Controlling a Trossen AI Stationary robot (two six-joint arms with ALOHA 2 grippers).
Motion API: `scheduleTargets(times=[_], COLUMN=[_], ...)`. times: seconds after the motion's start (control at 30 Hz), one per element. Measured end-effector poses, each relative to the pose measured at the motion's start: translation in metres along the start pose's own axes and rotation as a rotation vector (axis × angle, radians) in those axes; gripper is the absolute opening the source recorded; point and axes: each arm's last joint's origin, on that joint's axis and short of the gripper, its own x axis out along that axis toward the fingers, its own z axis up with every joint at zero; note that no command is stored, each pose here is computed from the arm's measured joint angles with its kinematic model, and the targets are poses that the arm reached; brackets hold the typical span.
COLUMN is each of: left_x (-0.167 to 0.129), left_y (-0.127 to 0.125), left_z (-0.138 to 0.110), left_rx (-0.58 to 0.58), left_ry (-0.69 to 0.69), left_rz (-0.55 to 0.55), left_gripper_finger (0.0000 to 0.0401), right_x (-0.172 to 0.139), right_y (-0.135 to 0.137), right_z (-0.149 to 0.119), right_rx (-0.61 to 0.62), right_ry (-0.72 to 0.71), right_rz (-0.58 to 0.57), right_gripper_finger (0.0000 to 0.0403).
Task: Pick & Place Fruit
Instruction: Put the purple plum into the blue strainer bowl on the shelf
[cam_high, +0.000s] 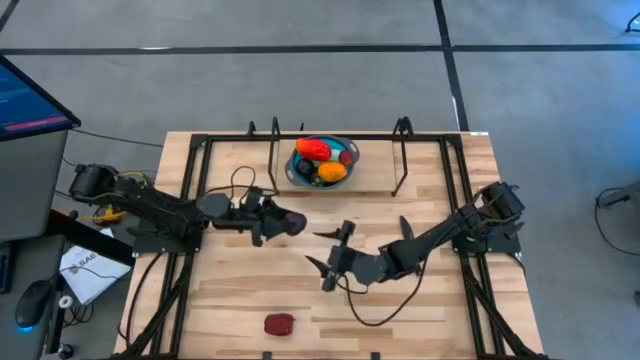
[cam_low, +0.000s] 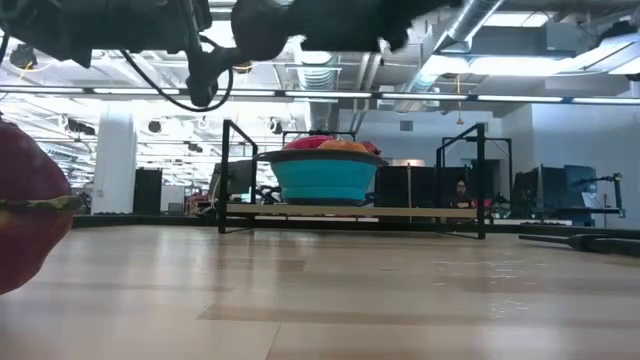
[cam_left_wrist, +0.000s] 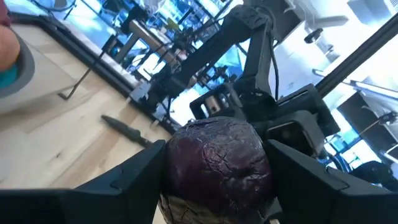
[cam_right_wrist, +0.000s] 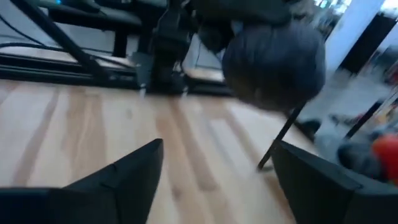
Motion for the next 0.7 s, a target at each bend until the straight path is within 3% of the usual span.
scheduleTargets(times=[0.13,0.3,0.7], left_x=[0.0,0.0,0.0], left_y=[0.0,0.0,0.0], left_z=[0.001,0.001,0.003], left_rx=[0.002,0.004,0.024], left_ry=[-0.014,-0.03,-0.061], left_rz=[0.009,0.024,0.033], left_gripper_finger=[0.0254,0.0255,0.0255], right_x=[0.011,0.026,0.062], right_y=[-0.01,-0.024,-0.024], right_z=[0.015,0.023,0.028], right_rx=[-0.094,-0.078,-0.069], right_ry=[-0.02,-0.021,-0.028], right_rz=[-0.038,-0.086,-0.168], right_gripper_finger=[0.0348,0.0395,0.0369])
